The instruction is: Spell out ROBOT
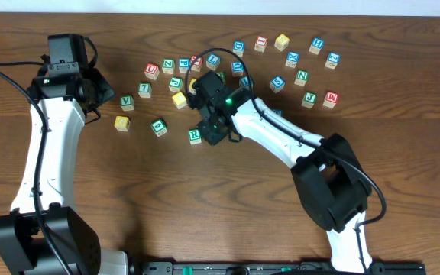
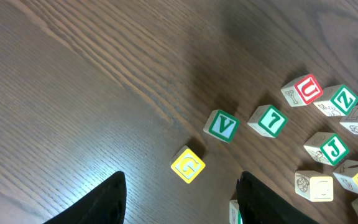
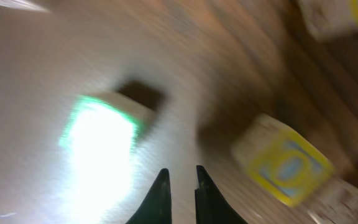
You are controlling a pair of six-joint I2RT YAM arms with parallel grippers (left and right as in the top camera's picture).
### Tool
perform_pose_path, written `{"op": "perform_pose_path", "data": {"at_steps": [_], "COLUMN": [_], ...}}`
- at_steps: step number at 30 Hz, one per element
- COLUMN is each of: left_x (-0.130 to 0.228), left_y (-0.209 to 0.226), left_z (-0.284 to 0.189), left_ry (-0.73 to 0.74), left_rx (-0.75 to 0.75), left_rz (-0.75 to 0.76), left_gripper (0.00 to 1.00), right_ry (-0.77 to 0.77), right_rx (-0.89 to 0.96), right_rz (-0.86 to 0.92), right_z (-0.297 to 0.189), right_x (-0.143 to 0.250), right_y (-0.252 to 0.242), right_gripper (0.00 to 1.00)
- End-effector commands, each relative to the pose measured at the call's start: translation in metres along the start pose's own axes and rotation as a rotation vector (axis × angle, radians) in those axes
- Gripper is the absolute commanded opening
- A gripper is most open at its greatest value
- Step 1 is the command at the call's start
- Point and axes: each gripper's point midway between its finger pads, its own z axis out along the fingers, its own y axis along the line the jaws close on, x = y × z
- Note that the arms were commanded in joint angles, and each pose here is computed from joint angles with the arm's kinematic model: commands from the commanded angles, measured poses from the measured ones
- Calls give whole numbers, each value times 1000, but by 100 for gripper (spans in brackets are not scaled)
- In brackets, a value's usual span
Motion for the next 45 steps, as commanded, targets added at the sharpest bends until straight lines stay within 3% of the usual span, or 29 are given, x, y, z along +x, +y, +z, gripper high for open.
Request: {"op": "perform_pose_path", "data": {"at_steps": [1, 10, 21, 34, 45], "left_x": [-4, -16, -18, -17, -14], "left_y": [9, 25, 34, 34, 35], "left_z": [4, 5, 6, 6, 10], "left_ry": [-18, -49, -47, -45, -28], "left_rx": [-50, -81, -93, -94, -102], "left_rz": [13, -32, -91, -90, -87], "left_gripper": [56, 56, 56, 56, 56], "right_ry": [-83, -82, -10, 8, -21], "right_rx": [-186, -254, -270, -71, -39], "right_rz": [-111, -170, -200, -169, -111], "right_z": [-17, -5, 16, 28, 28], "right_x": [-17, -16, 3, 3, -5], "right_y": [49, 79, 79, 42, 24], "right_gripper": [10, 12, 18, 14, 14]}}
